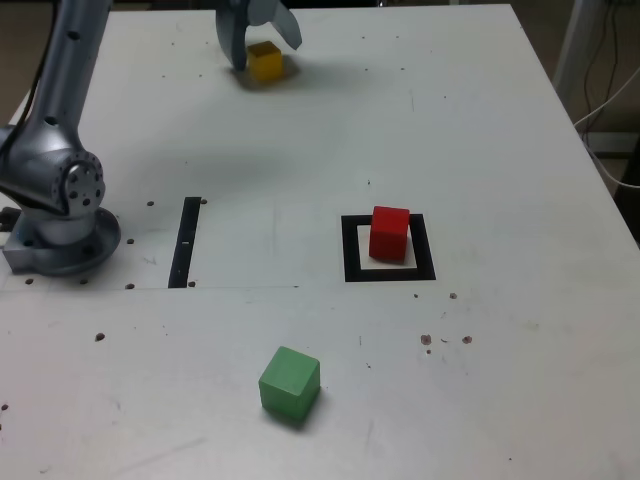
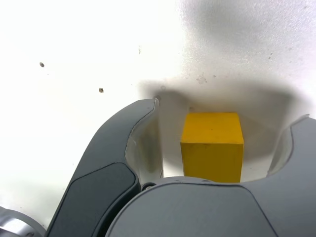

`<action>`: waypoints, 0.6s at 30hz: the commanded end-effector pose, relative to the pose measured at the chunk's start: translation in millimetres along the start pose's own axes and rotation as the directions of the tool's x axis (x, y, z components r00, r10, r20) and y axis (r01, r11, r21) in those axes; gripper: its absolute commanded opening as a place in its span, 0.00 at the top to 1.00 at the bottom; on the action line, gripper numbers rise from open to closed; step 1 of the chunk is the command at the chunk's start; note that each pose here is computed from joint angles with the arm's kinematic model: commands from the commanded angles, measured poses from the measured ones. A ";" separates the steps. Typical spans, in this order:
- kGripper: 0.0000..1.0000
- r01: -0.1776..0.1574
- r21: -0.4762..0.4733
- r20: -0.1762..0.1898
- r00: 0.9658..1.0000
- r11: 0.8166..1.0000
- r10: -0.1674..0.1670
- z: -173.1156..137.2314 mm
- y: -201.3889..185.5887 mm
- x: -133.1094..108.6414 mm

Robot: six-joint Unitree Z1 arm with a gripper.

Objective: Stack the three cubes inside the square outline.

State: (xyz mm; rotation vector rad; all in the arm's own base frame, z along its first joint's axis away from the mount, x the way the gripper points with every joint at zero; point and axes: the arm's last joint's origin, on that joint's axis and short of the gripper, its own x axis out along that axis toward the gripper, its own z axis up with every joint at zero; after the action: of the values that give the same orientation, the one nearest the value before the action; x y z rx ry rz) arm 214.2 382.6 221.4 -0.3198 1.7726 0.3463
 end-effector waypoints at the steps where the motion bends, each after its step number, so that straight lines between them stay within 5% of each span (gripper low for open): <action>1: 0.19 0.003 0.006 0.000 1.000 1.000 -0.003 2.5 -1.2 4.0; 8: 0.36 0.003 0.006 0.015 1.000 1.000 -0.003 2.9 -2.2 1.4; 14: 0.46 0.064 0.009 0.026 0.998 0.998 -0.064 5.0 -5.7 9.1; 18: 0.53 0.073 0.010 0.032 0.997 0.997 -0.073 4.7 -6.7 9.4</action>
State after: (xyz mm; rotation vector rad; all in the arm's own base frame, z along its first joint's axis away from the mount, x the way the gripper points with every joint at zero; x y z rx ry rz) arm 218.4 378.6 211.5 -0.3700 1.7265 0.2929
